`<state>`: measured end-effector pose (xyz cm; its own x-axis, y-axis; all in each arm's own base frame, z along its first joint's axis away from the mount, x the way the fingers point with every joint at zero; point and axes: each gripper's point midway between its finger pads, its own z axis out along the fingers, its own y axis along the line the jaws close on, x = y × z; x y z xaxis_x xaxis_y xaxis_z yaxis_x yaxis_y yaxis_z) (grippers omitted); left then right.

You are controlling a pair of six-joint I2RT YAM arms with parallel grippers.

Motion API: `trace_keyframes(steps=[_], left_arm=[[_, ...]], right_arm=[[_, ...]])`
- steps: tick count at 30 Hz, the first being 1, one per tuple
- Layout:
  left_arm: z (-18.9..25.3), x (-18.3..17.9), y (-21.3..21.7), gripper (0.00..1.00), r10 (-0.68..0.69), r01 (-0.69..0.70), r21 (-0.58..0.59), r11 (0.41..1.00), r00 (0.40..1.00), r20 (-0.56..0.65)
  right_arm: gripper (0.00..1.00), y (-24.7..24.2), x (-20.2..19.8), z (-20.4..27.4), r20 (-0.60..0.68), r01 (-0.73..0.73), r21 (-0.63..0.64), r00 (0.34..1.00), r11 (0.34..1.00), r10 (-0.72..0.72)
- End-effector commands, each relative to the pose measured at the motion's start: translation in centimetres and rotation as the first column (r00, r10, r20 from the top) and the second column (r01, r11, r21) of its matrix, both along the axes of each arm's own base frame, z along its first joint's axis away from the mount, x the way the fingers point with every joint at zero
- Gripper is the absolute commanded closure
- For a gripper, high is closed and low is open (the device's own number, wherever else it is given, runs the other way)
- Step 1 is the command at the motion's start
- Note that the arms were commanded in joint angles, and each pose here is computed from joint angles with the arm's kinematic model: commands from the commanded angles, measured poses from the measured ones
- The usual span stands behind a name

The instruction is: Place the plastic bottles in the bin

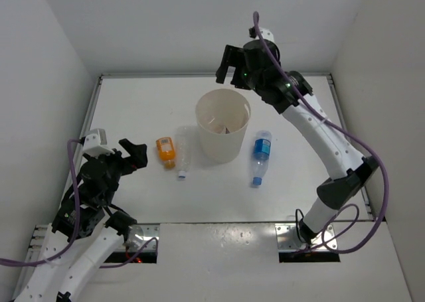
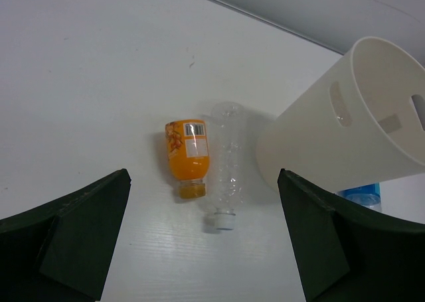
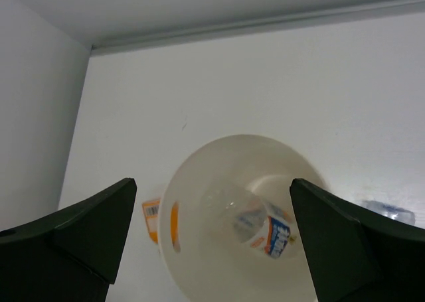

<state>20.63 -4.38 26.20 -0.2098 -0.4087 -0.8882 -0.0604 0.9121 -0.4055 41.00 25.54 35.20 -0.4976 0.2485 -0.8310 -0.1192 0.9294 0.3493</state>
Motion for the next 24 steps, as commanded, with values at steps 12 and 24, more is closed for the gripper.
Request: trace_keyframes(steps=[12, 24], left_arm=[[0.9, -0.1, -0.6, 0.00, -0.032, 0.033, -0.021, 0.999, 0.999, 0.043], [1.3, -0.5, -0.6, 0.00, -0.043, 0.044, -0.020, 0.999, 0.997, 0.062]], right_arm=[[0.00, -17.1, -1.2, -5.2, -0.262, 0.501, 0.110, 0.848, 0.859, -0.461], [0.00, -15.3, -3.8, -20.5, -0.572, 0.365, 0.163, 0.792, 0.917, -0.214]])
